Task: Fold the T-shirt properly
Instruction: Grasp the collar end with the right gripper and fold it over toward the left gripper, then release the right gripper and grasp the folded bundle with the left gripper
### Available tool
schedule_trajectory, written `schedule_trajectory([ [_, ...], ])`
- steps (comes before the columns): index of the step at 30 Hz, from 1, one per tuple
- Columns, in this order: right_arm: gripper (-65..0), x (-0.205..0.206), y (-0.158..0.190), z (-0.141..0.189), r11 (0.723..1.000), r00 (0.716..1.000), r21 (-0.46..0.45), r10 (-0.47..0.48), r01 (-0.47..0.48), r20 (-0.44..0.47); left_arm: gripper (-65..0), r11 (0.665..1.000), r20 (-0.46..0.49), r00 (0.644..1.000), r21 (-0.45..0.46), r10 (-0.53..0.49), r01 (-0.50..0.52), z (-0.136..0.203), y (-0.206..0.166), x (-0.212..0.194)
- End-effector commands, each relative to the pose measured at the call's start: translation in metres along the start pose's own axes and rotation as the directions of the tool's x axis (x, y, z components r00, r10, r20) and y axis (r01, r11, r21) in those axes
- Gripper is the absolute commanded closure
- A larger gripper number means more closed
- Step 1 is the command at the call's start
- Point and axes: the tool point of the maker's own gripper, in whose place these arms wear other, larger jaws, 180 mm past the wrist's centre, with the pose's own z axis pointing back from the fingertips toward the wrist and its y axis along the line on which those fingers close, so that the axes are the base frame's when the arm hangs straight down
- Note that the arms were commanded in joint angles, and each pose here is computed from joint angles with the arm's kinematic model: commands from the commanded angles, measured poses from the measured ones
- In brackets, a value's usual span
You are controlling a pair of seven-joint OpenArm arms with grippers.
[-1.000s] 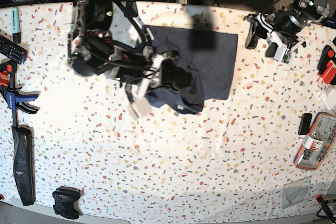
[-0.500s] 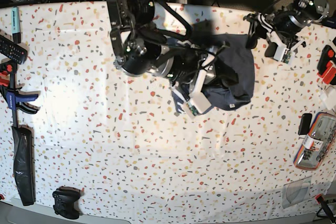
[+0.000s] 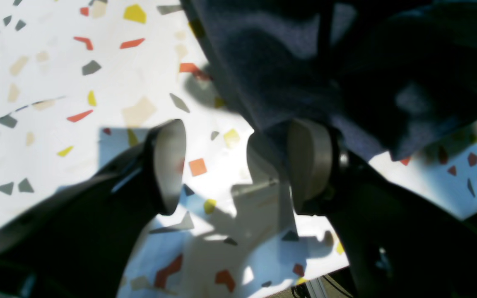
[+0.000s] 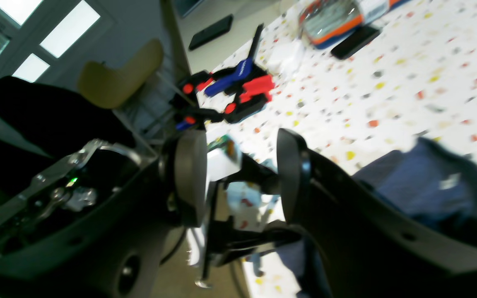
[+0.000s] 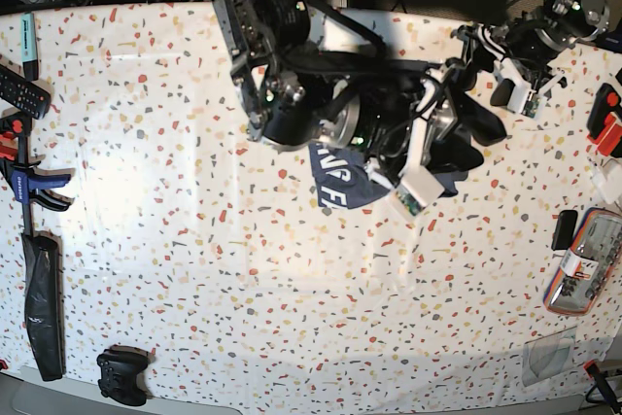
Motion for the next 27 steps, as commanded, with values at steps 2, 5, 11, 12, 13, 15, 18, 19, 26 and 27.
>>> schedule_trajectory([
  [2, -27.6, 0.023, -0.012, 0.006, 0.999, 0.998, -0.029, 0.038, -0.036, 0.044, -37.3, 1.000, 0.079, 0.997, -0.001, 0.005, -0.005, 0.006, 0.005, 0.020],
  [5, -27.6, 0.023, -0.056, 0.027, 0.981, 0.998, -0.184, 0.066, -0.068, -0.017, -37.3, 0.996, 0.166, 0.982, -0.021, 0.086, -0.083, 0.018, 0.016, 0.038],
  [11, -27.6, 0.020, -0.132, 0.103, 0.899, 0.999, -0.438, 0.030, -0.032, -0.010, -37.3, 0.979, 0.263, 0.953, -0.178, 0.148, -0.103, 0.045, 0.003, 0.080],
  [12, -27.6, 0.015, -0.142, 0.118, 0.879, 0.999, -0.476, 0.024, -0.031, -0.022, -37.3, 0.979, 0.265, 0.955, -0.188, 0.131, -0.082, 0.047, -0.004, 0.085],
  [13, -27.6, 0.011, -0.152, 0.133, 0.859, 0.999, -0.510, 0.019, -0.034, -0.035, -37.3, 0.978, 0.274, 0.954, -0.198, 0.119, -0.065, 0.047, -0.012, 0.090],
  [15, -27.6, 0.000, -0.166, 0.161, 0.823, 0.998, -0.567, 0.000, -0.035, -0.061, -37.3, 0.973, 0.306, 0.946, -0.228, 0.106, -0.035, 0.049, -0.030, 0.102],
  [18, -27.6, -0.020, -0.178, 0.197, 0.777, 0.994, -0.629, -0.036, -0.037, -0.103, -37.3, 0.962, 0.336, 0.939, -0.272, 0.074, 0.021, 0.048, -0.060, 0.115],
  [19, -27.6, -0.026, -0.180, 0.206, 0.765, 0.992, -0.643, -0.048, -0.038, -0.116, -37.3, 0.957, 0.337, 0.939, -0.286, 0.064, 0.038, 0.047, -0.069, 0.117],
  [26, -27.6, -0.057, -0.184, 0.248, 0.710, 0.979, -0.703, -0.116, -0.035, -0.166, -37.3, 0.935, 0.300, 0.954, -0.340, 0.004, 0.103, 0.027, -0.114, 0.110],
  [27, -27.6, -0.059, -0.184, 0.250, 0.708, 0.979, -0.706, -0.122, -0.029, -0.163, -37.3, 0.940, 0.290, 0.957, -0.323, -0.011, 0.109, 0.021, -0.116, 0.110],
])
